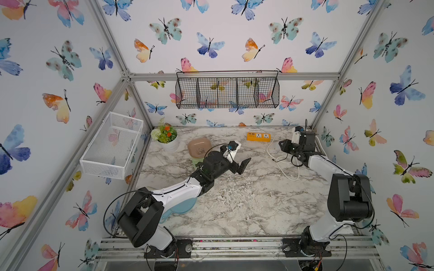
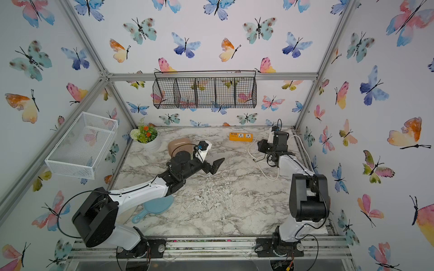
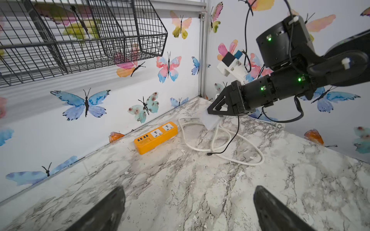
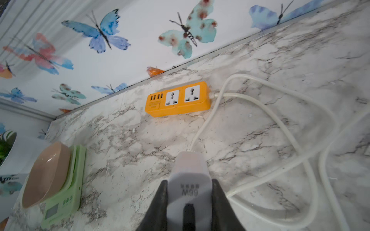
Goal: Charge the electronic scale
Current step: Move the socket to the center of the board.
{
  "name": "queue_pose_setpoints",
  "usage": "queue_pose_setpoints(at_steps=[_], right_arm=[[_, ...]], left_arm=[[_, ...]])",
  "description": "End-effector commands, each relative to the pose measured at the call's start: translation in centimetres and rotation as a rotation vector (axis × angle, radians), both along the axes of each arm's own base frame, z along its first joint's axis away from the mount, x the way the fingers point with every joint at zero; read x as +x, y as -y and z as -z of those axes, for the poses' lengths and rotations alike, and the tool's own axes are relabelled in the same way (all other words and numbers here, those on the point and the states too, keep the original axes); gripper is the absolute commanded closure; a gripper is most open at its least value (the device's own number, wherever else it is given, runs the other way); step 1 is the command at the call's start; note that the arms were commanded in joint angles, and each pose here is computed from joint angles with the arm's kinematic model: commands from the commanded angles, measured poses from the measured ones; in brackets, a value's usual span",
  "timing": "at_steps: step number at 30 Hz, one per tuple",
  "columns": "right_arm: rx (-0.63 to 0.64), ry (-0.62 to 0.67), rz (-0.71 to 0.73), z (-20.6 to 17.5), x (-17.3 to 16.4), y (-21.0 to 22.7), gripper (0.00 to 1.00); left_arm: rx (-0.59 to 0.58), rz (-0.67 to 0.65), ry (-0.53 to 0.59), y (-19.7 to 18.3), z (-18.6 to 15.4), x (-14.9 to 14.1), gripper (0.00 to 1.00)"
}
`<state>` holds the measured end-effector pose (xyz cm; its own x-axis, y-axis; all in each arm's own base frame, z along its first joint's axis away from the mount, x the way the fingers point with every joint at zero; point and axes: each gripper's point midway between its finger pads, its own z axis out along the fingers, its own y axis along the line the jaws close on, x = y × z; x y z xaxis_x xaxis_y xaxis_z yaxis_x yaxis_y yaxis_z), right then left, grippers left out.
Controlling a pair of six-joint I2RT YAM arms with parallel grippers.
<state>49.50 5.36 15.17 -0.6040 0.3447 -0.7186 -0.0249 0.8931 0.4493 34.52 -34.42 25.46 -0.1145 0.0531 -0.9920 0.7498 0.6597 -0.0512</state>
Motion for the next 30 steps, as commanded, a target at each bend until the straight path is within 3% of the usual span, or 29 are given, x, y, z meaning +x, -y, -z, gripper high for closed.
queue_pose_setpoints(at_steps=[1, 8, 16, 30], right_arm=[[0.106, 0.101, 0.053, -1.9, 3.9, 1.1, 0.98], [0.222, 0.149, 0.026, -1.1, 11.7, 1.2, 0.98], [0.302, 0.14, 0.005, 1.4, 17.3, 0.4, 0.98], [0.274, 0.056, -0.045, 5.9, 18.7, -2.8, 0.98]], left_arm=[[-0.103, 0.056, -0.046, 1.4, -1.2, 0.4, 0.02], [-0.121, 0.119, -0.1, 2.7, -0.3, 0.2, 0.05], [-0.125, 0.17, -0.14, 3.1, 0.5, -0.8, 0.07], [-0.116, 0.203, -0.152, 3.7, 1.1, -0.9, 0.08]])
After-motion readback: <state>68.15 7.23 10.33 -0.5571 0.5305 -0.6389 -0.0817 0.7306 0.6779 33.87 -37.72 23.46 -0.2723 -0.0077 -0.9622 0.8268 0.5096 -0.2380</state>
